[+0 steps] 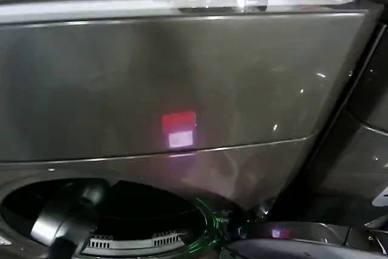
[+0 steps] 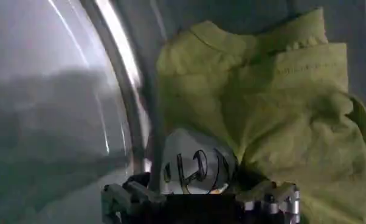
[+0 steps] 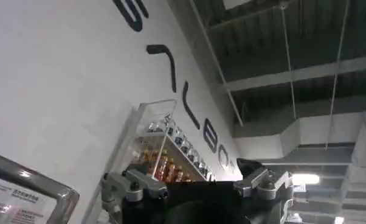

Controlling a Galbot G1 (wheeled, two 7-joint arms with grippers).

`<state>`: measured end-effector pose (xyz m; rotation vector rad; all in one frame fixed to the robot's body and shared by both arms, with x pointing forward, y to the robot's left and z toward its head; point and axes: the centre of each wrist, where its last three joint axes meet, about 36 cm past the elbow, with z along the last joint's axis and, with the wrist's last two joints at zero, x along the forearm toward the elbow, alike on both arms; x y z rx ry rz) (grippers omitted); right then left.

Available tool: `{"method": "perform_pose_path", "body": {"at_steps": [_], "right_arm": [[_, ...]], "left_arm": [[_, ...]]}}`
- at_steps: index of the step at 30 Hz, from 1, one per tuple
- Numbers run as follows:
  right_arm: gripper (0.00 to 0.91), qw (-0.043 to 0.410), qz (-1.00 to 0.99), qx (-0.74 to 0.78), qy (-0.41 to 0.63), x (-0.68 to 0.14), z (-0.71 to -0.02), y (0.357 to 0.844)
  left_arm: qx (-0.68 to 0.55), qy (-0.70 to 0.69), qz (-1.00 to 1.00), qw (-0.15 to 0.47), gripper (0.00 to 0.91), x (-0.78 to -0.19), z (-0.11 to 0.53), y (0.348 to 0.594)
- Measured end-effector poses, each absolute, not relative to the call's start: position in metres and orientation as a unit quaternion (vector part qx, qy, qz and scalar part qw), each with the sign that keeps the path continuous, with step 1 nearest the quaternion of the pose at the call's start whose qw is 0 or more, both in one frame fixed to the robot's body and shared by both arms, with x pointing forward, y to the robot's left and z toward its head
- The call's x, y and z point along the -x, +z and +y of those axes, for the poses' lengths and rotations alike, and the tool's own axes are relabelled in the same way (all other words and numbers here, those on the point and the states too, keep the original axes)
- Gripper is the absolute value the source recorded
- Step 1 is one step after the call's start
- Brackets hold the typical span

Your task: Grasp the clothes from the dryer.

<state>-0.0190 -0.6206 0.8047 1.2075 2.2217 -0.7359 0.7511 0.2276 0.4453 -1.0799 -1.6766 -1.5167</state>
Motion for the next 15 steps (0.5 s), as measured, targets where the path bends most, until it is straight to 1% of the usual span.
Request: {"method": "perform_pose_path", "body": {"at_steps": [1,11,15], "right_arm": [[0.907,0.251,0.816,-0.444,-0.270,0.0191,-0.6206,0.8045],[0.907,0.252,0.818,-0.444,-0.266,0.0177,-0.6208,0.7984],[0.907,0.252,0.819,-0.444,-0.264,0.0168,-0.6212,0.7964]], "left_arm": [[0.410,-0.575,-0.635,0.313,0.000,-0.7511,0.2272,0.4451],[0.401,-0.568,-0.650,0.307,0.000,-0.7536,0.2264,0.4504],[0.394,-0.556,-0.666,0.304,0.000,-0.7509,0.2294,0.4473]]}}
